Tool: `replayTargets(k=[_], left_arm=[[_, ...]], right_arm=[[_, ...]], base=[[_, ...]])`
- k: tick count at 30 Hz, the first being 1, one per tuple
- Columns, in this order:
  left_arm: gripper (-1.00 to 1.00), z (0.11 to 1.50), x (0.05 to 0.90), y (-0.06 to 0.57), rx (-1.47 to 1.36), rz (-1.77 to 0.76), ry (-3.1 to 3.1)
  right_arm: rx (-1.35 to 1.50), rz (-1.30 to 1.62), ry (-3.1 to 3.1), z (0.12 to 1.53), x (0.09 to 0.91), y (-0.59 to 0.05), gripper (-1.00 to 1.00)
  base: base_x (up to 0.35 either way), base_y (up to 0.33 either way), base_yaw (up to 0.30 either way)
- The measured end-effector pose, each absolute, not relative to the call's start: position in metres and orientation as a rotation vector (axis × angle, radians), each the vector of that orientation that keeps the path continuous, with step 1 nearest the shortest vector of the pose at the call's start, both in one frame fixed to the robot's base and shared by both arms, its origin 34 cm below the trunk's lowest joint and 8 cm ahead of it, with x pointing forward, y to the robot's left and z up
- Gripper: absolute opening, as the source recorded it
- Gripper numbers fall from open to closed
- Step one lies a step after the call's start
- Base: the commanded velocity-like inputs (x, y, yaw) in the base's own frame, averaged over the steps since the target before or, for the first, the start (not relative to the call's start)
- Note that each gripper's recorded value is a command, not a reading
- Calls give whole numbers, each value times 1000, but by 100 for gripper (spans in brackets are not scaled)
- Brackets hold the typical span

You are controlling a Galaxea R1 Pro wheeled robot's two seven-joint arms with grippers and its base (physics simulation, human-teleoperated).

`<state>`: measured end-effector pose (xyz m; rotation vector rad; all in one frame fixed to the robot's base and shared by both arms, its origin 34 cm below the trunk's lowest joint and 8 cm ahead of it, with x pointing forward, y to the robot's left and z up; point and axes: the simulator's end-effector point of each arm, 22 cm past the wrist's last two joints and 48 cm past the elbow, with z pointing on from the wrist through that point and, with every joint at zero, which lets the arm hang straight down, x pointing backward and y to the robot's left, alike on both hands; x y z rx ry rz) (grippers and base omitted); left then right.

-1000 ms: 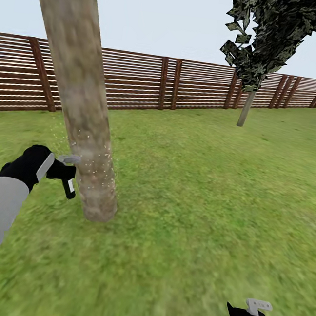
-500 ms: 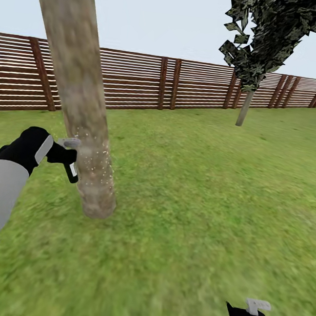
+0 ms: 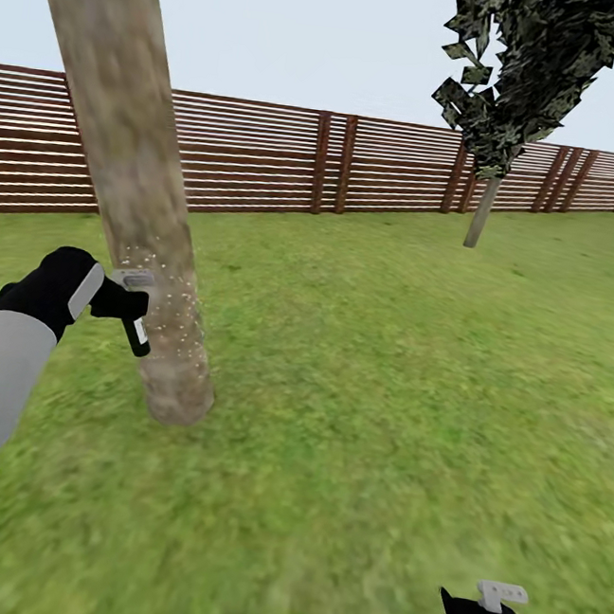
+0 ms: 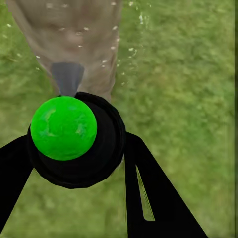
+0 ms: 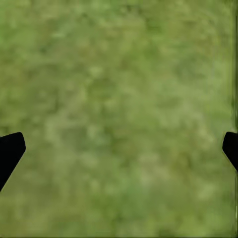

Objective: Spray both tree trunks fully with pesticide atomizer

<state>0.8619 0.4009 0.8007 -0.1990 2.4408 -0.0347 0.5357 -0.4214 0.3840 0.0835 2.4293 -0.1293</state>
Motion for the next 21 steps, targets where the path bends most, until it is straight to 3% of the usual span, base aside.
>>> replayTargets(k=[12,16,21], left_arm=[[-100,801,862,402,-199,-32,2441],[-100,798,860,404,-202,-29,2446],[-100,669,795,409,-214,-3,2623]], right_arm=[[84,-129,2429,384,536,-421,100],[83,-129,2429,384,536,-421,100],[83,-129,2430,384,536,-421,100]], base=[[0,-273,7],[0,-269,240],[0,-93,156]])
